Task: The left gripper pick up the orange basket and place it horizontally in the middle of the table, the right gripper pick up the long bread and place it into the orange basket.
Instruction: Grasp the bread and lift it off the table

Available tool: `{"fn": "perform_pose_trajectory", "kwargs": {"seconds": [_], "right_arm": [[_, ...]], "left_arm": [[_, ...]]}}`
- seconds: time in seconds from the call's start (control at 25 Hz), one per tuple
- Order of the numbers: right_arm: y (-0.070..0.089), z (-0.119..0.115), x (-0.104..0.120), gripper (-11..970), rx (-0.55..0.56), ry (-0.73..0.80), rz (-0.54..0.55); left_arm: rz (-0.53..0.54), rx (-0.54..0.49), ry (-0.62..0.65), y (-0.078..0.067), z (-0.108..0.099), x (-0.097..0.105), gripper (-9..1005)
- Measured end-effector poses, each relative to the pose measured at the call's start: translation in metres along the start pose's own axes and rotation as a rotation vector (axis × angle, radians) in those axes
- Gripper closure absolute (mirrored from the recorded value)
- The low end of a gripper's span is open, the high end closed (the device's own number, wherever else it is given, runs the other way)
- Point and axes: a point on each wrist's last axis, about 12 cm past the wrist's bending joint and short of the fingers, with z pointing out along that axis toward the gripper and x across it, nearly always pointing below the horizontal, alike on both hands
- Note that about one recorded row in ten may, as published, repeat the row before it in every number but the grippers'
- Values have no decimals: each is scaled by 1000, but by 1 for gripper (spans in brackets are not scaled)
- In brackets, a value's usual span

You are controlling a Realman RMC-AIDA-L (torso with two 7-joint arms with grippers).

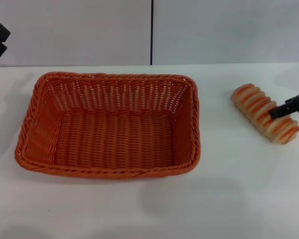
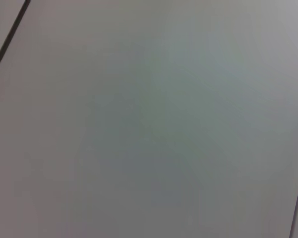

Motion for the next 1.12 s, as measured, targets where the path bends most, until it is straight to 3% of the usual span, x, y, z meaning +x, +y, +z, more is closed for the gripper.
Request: {"fn": "perform_pose_trajectory", "kwargs": {"seconds": [1.12], "right_arm": [[2,20,-4,350,14,60,22]], "left_arm": [[-18,-29,-5,3,-5,-1,176]]}}
